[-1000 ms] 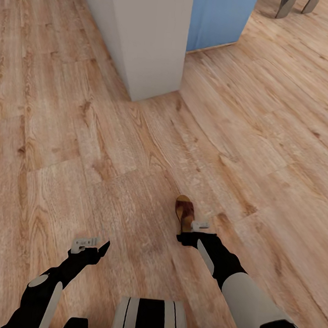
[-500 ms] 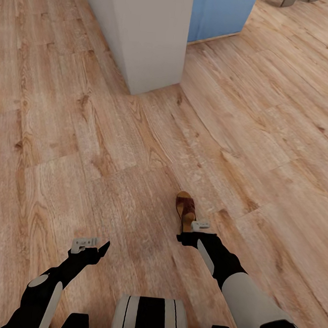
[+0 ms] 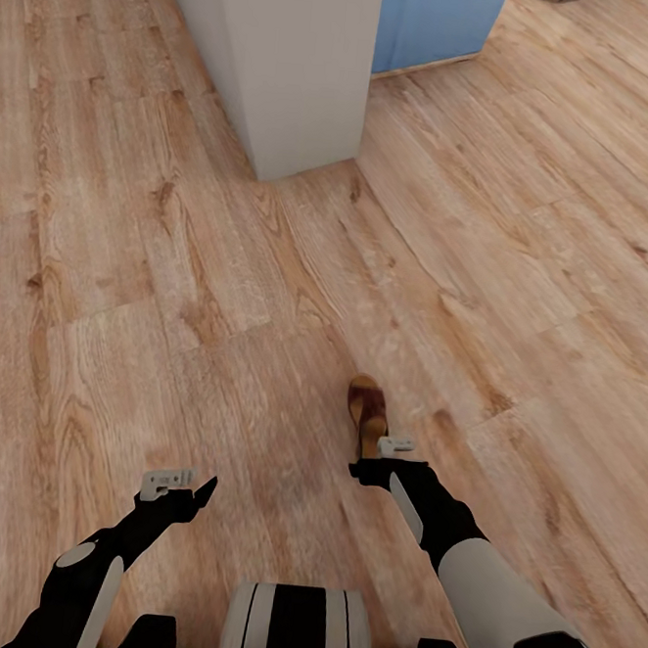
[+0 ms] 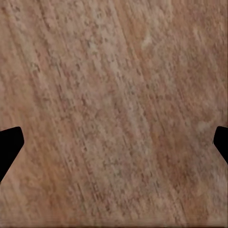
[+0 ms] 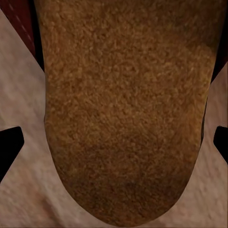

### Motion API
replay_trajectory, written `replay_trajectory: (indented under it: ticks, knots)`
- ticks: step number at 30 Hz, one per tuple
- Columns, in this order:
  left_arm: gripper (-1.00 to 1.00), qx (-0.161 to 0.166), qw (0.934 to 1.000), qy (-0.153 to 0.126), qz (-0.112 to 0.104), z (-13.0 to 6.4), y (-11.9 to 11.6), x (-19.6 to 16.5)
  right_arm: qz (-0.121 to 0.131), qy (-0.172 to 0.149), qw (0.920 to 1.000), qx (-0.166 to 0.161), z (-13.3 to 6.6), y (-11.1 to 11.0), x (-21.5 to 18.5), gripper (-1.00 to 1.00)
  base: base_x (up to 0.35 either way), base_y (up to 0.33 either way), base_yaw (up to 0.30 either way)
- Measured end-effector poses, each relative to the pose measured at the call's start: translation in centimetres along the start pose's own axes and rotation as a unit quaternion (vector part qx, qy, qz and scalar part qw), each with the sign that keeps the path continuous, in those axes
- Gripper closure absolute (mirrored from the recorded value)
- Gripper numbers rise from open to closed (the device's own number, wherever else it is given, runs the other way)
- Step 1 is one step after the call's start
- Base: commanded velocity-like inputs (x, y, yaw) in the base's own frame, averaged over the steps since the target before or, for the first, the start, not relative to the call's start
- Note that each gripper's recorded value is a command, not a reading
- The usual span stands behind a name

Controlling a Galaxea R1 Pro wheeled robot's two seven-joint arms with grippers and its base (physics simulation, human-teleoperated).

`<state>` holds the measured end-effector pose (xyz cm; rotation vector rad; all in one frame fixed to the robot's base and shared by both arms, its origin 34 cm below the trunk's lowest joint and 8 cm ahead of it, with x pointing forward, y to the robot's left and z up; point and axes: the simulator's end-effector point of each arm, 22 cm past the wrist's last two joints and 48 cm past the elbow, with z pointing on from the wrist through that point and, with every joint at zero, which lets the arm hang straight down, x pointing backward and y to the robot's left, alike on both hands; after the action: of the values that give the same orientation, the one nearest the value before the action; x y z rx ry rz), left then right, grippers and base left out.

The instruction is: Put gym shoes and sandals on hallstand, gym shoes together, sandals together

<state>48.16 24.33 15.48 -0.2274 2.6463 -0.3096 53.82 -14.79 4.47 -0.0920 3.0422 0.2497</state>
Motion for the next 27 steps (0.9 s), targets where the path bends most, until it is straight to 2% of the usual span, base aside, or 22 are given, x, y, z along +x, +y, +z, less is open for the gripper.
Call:
replay_trajectory:
  ticks: [23,24,27]
  knots:
    - [-1.0,0.0,1.0,0.002,0.0,0.08,0.04,0.16,0.0,0.002,1.0,0.0,0.18,-0.02,0.2,-1.0,0.0,0.0,0.0]
    - [-1.0,0.0,1.0,0.001,0.0,0.08,0.04,0.15,0.0,0.002,1.0,0.0,0.18,-0.02,0.2,1.0,0.0,0.0,0.0]
    - [-1.0,0.0,1.0,0.001,0.0,0.08,0.04,0.15,-0.001,0.002,1.0,0.0,0.18,-0.05,0.2,1.0,0.0,0.0,0.0]
